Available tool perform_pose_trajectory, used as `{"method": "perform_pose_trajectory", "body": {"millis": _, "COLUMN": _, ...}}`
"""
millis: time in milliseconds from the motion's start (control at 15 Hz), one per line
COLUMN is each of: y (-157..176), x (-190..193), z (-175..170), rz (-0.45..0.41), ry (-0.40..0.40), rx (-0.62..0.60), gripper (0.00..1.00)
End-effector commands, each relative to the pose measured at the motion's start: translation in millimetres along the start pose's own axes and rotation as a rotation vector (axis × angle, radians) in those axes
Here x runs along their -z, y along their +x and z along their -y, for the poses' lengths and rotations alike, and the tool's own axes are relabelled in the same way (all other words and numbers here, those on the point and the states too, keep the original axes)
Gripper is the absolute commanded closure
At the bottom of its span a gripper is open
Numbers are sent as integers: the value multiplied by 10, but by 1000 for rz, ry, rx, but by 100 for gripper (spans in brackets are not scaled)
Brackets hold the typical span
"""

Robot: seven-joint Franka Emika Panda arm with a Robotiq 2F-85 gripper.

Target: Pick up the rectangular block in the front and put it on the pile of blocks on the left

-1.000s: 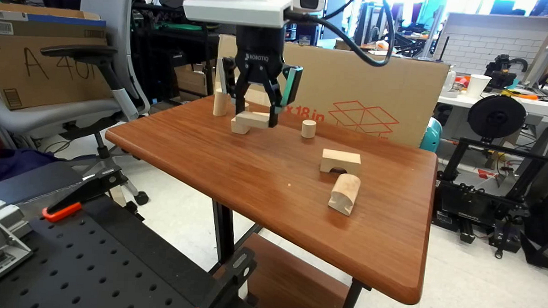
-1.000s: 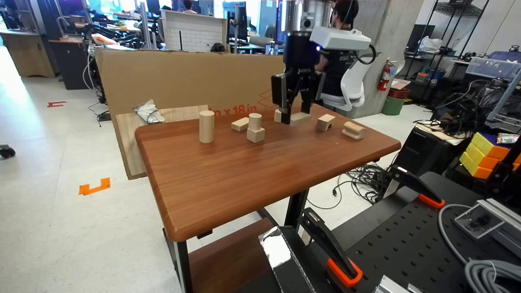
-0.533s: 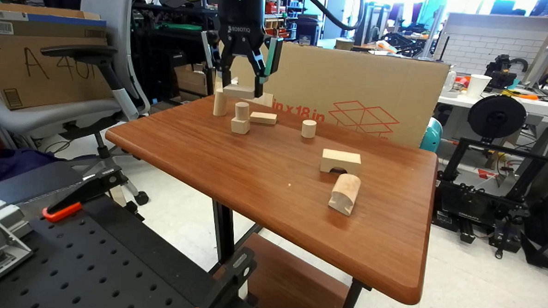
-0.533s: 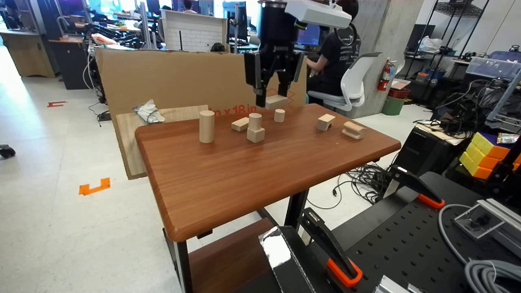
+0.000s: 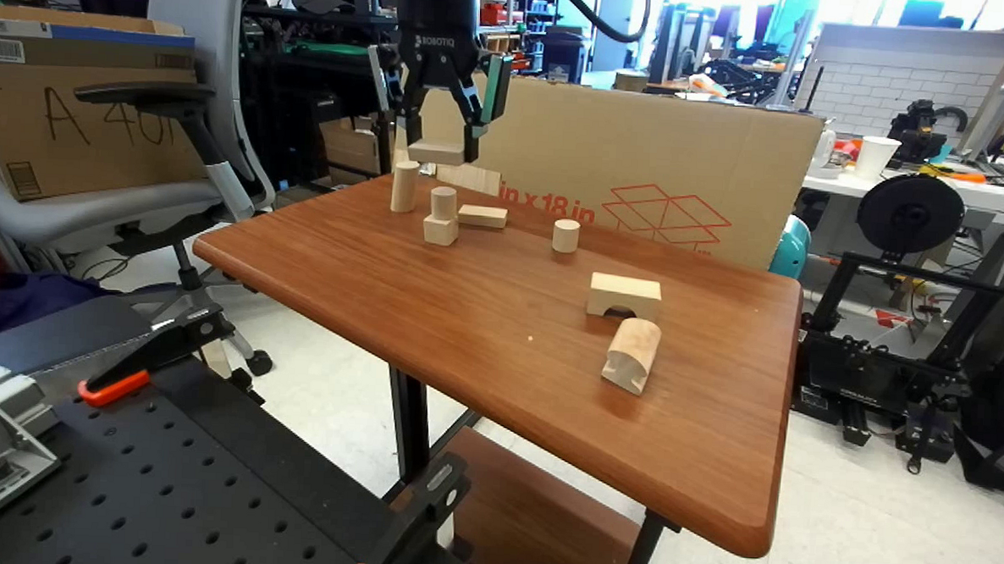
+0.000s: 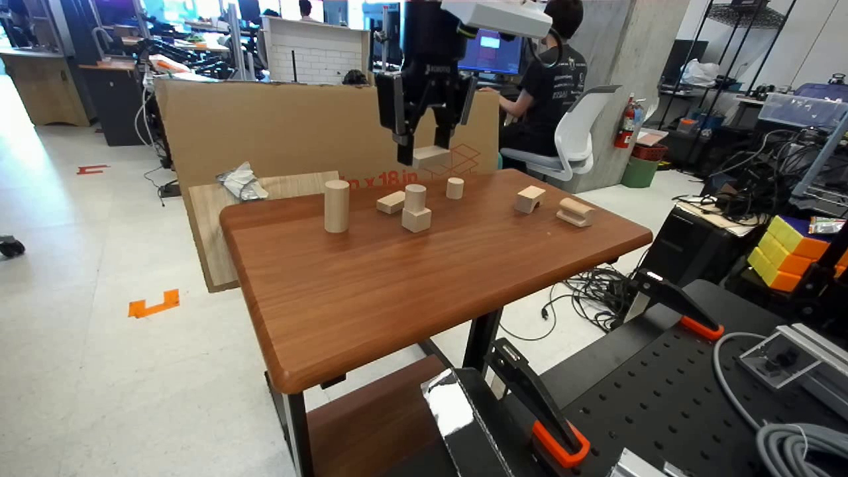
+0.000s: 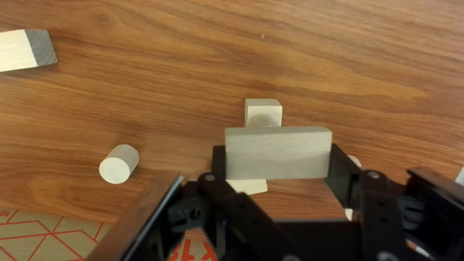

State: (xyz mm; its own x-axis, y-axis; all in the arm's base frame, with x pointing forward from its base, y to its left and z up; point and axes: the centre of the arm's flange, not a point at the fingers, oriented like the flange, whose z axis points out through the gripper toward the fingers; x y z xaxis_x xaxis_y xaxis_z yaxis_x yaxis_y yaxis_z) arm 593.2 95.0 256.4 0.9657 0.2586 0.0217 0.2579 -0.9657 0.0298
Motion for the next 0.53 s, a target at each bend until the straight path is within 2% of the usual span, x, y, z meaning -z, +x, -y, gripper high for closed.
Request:
{"method": "perform_pose_trajectory", "body": {"millis": 0, "y": 158, "x": -79, "z": 6, "rz": 28, "ry": -7, "rx": -2, "gripper": 58}}
{"method": "perform_pose_trajectory", "body": {"millis": 467, "y": 305, "x": -315, "z": 159, "rz": 58, "ry": -6, "rx": 18, "gripper": 58}}
